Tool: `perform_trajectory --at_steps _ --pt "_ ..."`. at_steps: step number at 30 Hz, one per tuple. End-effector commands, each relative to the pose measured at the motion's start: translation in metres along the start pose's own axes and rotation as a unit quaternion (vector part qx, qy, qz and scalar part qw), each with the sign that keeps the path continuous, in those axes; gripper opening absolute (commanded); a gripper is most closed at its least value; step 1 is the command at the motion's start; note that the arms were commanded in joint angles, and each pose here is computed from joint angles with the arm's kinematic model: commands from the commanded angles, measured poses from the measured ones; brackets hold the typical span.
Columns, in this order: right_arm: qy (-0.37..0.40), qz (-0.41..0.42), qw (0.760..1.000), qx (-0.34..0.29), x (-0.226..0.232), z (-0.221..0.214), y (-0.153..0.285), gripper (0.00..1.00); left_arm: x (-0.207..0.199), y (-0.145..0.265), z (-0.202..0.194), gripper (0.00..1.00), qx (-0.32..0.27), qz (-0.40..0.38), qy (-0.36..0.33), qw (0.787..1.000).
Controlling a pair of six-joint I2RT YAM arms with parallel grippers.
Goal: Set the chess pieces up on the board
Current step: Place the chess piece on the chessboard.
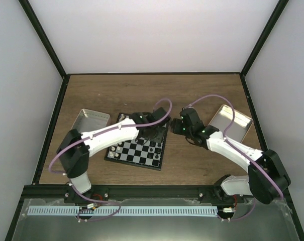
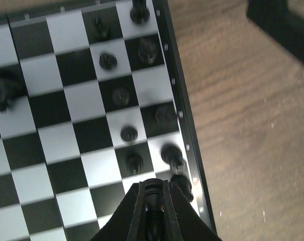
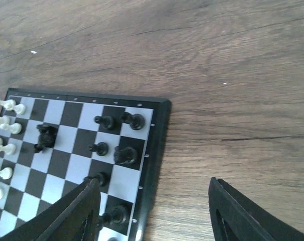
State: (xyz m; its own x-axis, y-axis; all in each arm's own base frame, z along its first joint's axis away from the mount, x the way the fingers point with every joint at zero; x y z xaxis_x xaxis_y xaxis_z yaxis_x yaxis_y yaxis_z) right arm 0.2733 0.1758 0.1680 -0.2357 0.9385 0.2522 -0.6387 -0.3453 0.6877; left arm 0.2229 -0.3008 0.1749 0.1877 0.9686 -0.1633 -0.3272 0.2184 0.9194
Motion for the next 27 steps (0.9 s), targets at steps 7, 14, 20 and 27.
perform_trajectory --at_steps 7,14,20,27 --pt "-0.073 -0.087 0.992 -0.051 -0.049 -0.007 0.028 0.61 -0.002 -0.037 0.059 0.05 0.002 0.038 -0.012 0.999" --pt "-0.087 -0.096 0.989 -0.067 -0.061 -0.012 0.036 0.61 -0.011 -0.057 0.066 0.05 0.024 0.035 -0.033 0.999" --pt "-0.086 -0.088 0.991 -0.062 -0.059 -0.014 0.033 0.61 -0.013 -0.066 0.066 0.05 0.038 0.038 -0.042 0.998" --pt "-0.085 -0.073 0.992 -0.060 -0.056 -0.015 0.031 0.61 -0.018 -0.075 0.064 0.05 0.053 0.017 -0.051 0.997"
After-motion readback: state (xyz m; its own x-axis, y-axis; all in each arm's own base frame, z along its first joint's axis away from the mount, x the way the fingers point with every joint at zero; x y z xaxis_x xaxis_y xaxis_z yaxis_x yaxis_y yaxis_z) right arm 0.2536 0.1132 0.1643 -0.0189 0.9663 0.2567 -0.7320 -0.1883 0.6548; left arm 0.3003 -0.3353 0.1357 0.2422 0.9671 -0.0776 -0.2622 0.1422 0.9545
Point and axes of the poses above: each gripper's point midway between its finger pads, its own y axis back along the fingers, its own x axis along the line the jaws close on, z = x × y, the point moved 6 cm from there along y, back along the fingers, and after that the axes turned 14 degrees about y, right-handed, at the moved point
